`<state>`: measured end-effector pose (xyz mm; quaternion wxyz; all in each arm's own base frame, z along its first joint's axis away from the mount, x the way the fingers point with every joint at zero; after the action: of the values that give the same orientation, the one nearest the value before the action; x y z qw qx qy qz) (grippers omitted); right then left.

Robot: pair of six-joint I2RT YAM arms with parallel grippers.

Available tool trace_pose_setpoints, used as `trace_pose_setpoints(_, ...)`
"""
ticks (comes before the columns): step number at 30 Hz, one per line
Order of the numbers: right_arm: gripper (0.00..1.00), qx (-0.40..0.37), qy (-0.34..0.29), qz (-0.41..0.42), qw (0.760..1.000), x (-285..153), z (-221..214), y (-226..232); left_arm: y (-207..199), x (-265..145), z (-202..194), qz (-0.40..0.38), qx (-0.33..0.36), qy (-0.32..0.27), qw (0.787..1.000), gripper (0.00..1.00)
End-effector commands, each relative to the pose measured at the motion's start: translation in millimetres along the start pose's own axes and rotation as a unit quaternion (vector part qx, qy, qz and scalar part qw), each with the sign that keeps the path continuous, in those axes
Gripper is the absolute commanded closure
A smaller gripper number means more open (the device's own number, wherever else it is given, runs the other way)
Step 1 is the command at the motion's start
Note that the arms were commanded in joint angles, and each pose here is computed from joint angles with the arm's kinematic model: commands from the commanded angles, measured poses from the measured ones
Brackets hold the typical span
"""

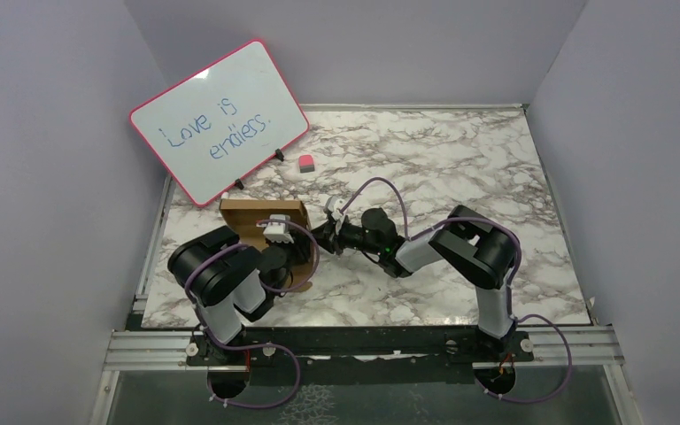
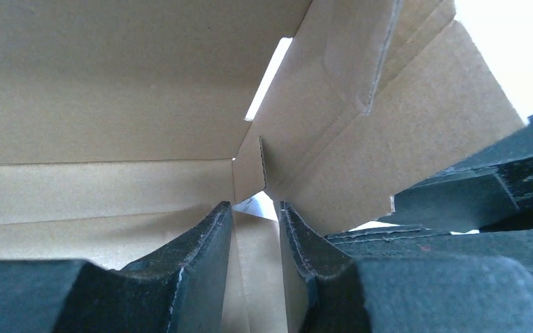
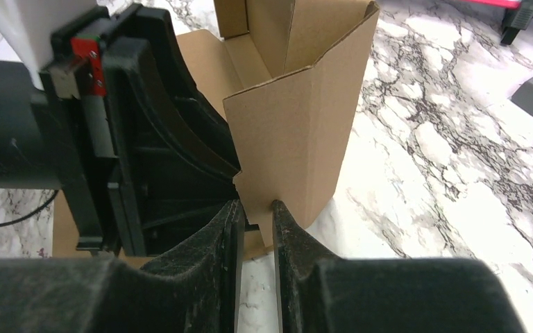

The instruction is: Fold the paper box

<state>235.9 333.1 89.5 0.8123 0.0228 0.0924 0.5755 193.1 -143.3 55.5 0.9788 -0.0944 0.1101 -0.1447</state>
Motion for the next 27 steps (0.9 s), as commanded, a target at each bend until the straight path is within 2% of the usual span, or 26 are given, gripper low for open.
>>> trace_pose_setpoints(1, 0.75, -0.006, 0.007, 0.013, 1.0, 5.4, -2.9, -0.9, -7.6, -0.9, 10.5, -0.028, -0.014, -0.01, 0.999, 0.66)
trace_pose_setpoints(22, 0.76, -0.016, 0.0, 0.01, 1.0, 8.1, 2.0, -2.6, 3.6, -28.7, 27.8, 0.024, -0.03, 0.006, 0.999, 0.59)
trace_pose_setpoints(27, 0.86, -0.017, -0.001, 0.011, 1.0, 10.1, 4.2, -3.0, 9.3, -38.5, 32.2, 0.05, -0.04, 0.007, 0.998, 0.59)
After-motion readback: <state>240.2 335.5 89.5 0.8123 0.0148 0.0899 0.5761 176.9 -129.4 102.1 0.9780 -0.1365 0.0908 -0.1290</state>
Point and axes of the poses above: each gripper's point midway between its finger pads, its own x axis out along the fingers, its own y axis along the line the jaws close on, z = x × y, the point moved 10 cm from there along -x, back along the fingers, and after that the axes turned 8 degrees about x, right-handed, at the moved point
